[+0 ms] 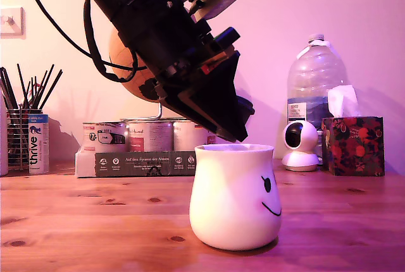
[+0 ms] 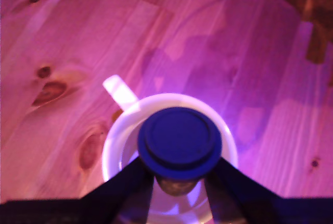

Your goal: Pick up the coffee capsules from the table one by one and drop them inside the nearest coffee cup

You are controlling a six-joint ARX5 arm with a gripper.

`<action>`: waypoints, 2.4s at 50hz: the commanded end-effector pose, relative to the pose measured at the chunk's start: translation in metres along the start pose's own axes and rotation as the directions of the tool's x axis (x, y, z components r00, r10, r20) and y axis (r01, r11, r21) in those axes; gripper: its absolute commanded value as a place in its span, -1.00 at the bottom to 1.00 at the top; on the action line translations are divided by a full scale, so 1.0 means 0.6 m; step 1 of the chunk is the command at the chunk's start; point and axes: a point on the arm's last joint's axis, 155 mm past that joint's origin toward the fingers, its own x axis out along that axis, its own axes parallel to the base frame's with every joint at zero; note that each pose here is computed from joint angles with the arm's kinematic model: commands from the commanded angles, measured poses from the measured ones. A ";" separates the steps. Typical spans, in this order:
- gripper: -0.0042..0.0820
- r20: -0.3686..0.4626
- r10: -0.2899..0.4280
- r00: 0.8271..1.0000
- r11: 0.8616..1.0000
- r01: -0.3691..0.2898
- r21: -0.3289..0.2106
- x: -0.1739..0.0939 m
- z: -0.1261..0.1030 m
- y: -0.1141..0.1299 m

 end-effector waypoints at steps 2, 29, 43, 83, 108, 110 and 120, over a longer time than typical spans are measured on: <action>-0.37 -0.018 -0.007 1.000 1.000 0.007 0.008 0.010 -0.004 -0.002; 0.63 -0.063 0.026 0.998 1.000 -0.026 0.004 0.009 -0.022 0.007; 0.49 -0.064 0.027 0.998 1.000 -0.026 0.004 0.008 -0.022 0.007; -0.95 0.128 0.106 0.986 0.990 -0.093 -0.103 -0.105 -0.006 0.047; -0.95 0.208 0.301 0.931 0.930 -0.237 -0.282 -0.230 -0.064 0.132; -0.95 0.215 0.314 0.925 0.922 -0.243 -0.300 -0.239 -0.068 0.137; -0.95 0.224 0.371 0.901 0.893 -0.281 -0.351 -0.277 -0.080 0.159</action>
